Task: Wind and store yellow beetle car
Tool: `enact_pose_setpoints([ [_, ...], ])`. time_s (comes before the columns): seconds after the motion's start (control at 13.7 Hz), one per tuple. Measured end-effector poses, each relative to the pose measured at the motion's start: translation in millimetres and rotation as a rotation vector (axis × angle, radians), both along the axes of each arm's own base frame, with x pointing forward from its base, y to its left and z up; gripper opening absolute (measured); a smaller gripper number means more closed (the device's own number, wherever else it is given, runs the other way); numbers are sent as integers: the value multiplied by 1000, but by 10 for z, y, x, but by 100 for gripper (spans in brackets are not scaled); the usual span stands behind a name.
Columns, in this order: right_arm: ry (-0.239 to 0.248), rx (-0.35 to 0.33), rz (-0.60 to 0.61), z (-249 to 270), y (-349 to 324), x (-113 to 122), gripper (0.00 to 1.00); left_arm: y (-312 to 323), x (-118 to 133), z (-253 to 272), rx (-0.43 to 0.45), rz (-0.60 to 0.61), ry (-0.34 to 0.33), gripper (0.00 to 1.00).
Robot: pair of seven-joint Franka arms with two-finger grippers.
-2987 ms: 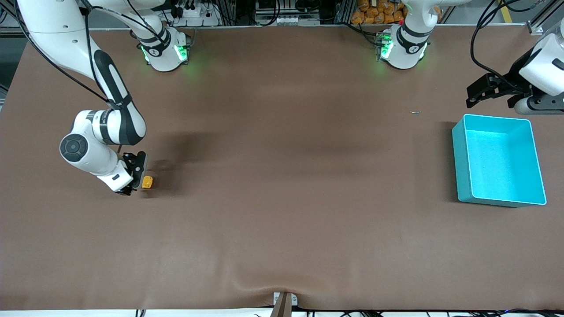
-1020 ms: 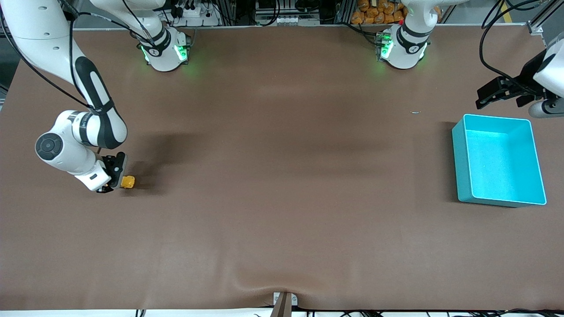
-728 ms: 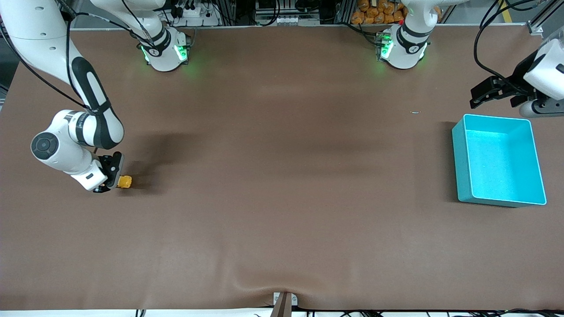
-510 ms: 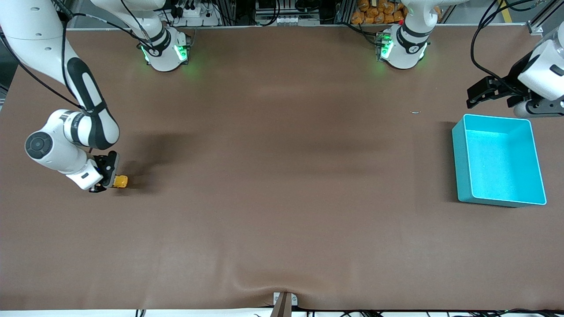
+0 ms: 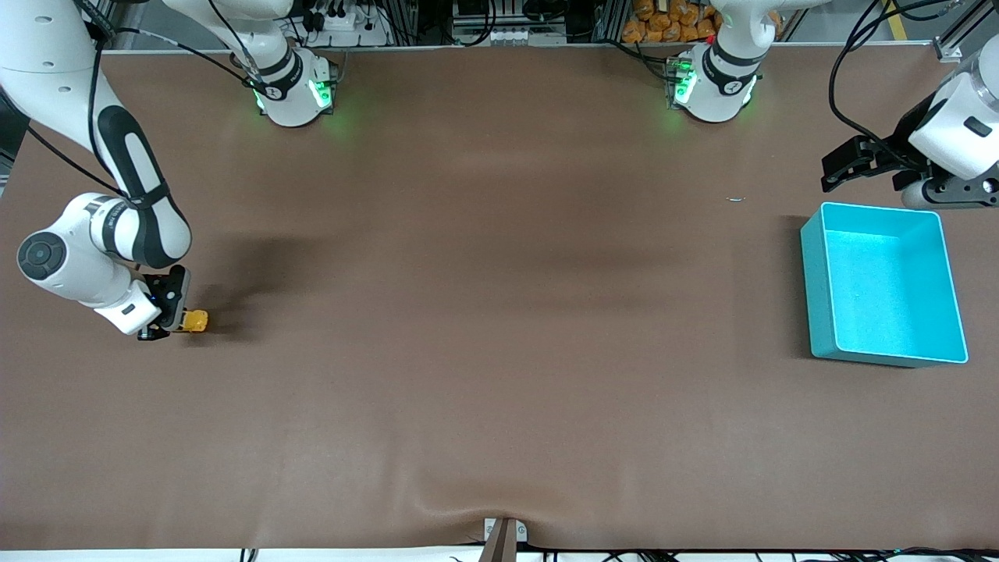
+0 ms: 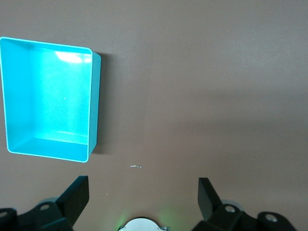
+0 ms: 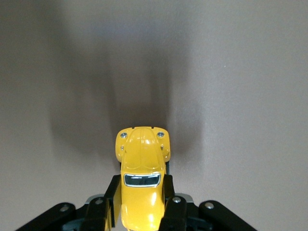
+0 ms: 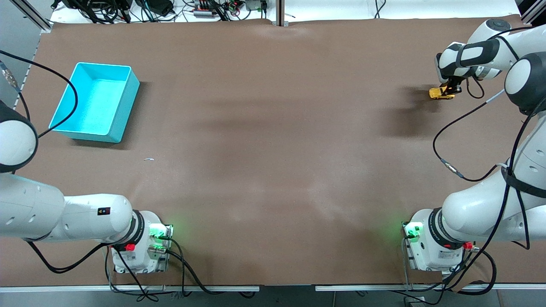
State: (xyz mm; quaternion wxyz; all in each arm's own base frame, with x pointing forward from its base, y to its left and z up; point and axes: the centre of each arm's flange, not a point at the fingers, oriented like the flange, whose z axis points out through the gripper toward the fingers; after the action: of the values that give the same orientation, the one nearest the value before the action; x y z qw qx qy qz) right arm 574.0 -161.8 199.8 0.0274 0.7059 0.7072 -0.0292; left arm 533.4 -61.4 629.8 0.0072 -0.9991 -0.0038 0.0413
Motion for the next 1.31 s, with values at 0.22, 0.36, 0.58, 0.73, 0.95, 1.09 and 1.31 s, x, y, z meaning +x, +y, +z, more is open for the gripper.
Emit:
enact_pose_setpoints([
  [0.22,0,-1,16,0,-66,2,38,-4,-1,-6,0,-1,1,100],
  [0.36,0,-1,17,0,-69,3,38,-5,-1,-9,0,-1,2,100],
  [0.58,5,0,16,-12,-88,25,43,-5,-1,-16,0,-1,3,100],
  [0.73,5,12,-12,-52,-147,60,57,-5,-2,-26,1,-1,6,100],
  [0.95,69,74,-94,-32,-358,131,88,-7,-2,-36,1,-1,8,100],
  [1.09,80,101,-136,69,-510,160,100,-7,-3,-38,1,-1,8,100],
  [1.31,107,161,-205,104,-663,101,100,-7,-3,-40,1,0,9,100],
])
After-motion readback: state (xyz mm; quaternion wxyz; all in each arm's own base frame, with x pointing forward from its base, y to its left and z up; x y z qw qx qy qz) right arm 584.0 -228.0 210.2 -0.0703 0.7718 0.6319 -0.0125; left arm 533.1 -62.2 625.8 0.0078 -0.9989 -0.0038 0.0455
